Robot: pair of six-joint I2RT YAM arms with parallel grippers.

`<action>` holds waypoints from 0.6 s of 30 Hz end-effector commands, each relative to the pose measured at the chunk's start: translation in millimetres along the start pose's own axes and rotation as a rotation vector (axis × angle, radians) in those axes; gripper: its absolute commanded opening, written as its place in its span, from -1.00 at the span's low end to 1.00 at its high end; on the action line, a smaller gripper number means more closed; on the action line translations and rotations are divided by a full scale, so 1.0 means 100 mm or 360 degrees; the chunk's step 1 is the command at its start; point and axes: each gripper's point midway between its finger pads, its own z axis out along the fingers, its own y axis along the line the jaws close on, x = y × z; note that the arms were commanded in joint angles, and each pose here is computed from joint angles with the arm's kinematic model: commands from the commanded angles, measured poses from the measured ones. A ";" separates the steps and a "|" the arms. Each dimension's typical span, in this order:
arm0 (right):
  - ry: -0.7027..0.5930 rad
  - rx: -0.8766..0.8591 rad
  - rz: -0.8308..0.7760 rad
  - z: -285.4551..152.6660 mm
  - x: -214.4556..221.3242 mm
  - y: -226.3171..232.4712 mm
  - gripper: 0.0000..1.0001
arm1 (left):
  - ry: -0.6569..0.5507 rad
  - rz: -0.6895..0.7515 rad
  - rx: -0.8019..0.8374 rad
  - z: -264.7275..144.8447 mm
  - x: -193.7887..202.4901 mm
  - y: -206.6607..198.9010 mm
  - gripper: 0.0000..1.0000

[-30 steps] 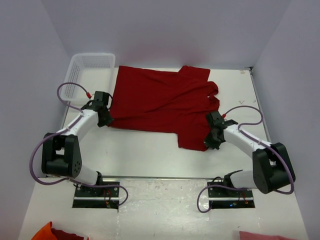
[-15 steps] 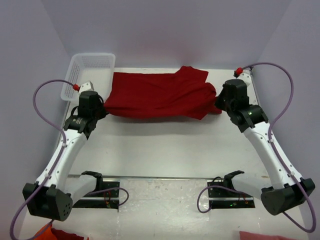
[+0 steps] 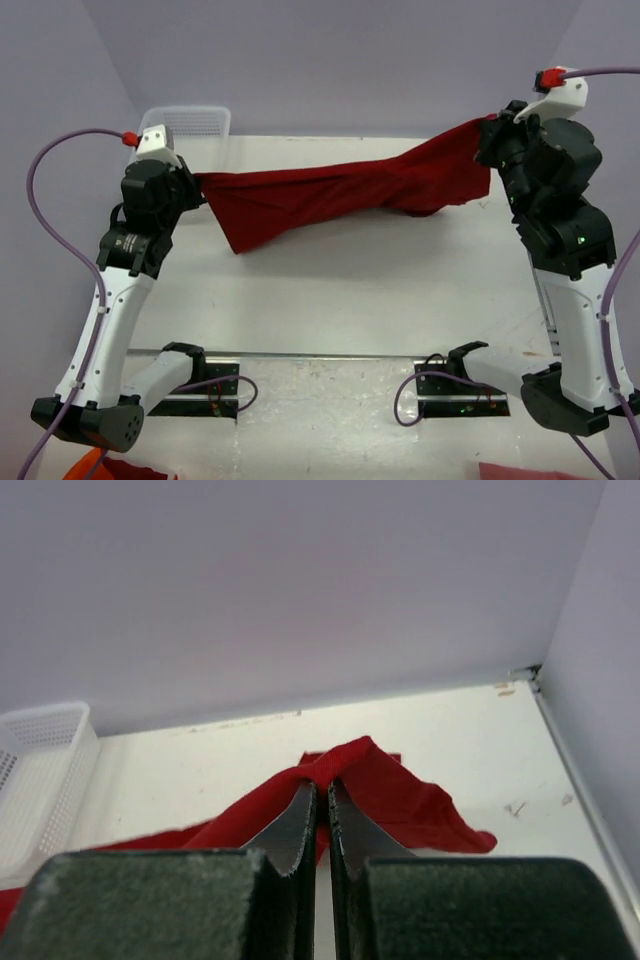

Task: Fold and stack the t-shirts
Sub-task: Flatten out the tshirt

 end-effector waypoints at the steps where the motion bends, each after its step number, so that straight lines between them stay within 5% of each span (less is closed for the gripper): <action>1: -0.0105 0.0077 -0.0142 -0.10 -0.33 -0.12 -1.00 | -0.0176 0.0091 0.0078 -0.14 -0.52 -0.15 -1.00; 9: -0.0310 0.0008 -0.0153 -0.50 -0.88 -0.12 -1.00 | -0.0403 0.0183 0.0294 -0.40 -1.22 -0.51 -1.00; 18: -0.0678 -0.0185 -0.0166 -1.42 -1.60 -0.16 -1.00 | -0.0802 0.0230 0.0843 -1.38 -2.06 -1.14 -1.00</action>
